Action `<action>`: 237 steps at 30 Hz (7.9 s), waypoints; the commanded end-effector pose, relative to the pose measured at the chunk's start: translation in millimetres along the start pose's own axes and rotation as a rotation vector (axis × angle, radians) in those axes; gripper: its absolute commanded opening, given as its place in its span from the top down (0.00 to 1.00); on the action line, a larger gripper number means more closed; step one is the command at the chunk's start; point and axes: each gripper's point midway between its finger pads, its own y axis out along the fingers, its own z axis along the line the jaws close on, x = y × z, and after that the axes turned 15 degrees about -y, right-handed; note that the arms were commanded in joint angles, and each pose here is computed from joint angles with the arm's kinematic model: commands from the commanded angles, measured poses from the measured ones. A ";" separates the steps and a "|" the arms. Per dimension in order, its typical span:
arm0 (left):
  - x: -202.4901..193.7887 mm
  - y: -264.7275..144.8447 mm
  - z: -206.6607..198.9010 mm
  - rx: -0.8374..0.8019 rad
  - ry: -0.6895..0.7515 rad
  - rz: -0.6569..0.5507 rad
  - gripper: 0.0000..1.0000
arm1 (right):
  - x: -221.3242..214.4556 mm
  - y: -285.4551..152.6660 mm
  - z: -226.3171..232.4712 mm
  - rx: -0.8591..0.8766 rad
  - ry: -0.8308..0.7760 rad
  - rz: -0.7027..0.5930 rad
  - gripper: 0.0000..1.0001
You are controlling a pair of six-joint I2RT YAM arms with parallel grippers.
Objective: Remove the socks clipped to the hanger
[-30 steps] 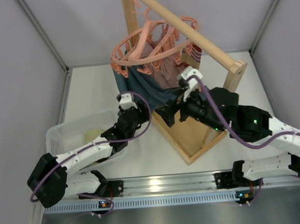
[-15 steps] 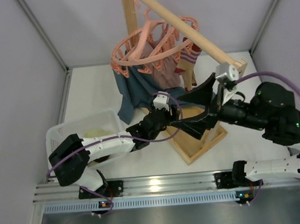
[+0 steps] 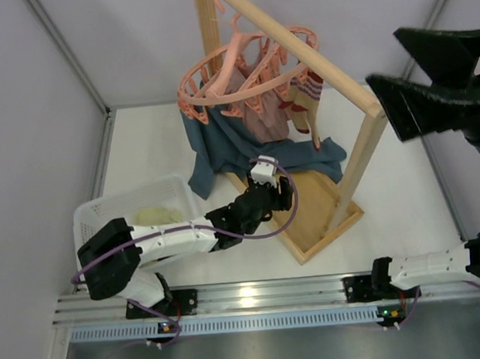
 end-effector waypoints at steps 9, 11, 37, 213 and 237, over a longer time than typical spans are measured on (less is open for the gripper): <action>11.2 -10.5 -7.8 -0.019 -0.076 -0.056 0.36 | -6.2 -45.8 -170.9 -1.042 -0.382 0.265 0.06; 9.9 -9.7 -9.0 -0.023 -0.076 -0.051 0.36 | -6.4 -53.5 -178.3 -1.092 -0.384 0.263 0.06; 6.2 8.0 -9.2 -0.044 0.170 -0.023 0.41 | -345.1 -157.1 -277.9 -0.833 0.268 0.470 0.09; 41.6 93.1 -17.2 -1.077 -0.077 0.203 1.00 | -340.5 -36.6 -204.7 -0.385 -0.165 0.382 0.28; 41.3 90.0 -17.1 -1.084 -0.070 0.210 1.00 | -348.8 3.3 -185.7 -0.157 -0.103 0.286 0.28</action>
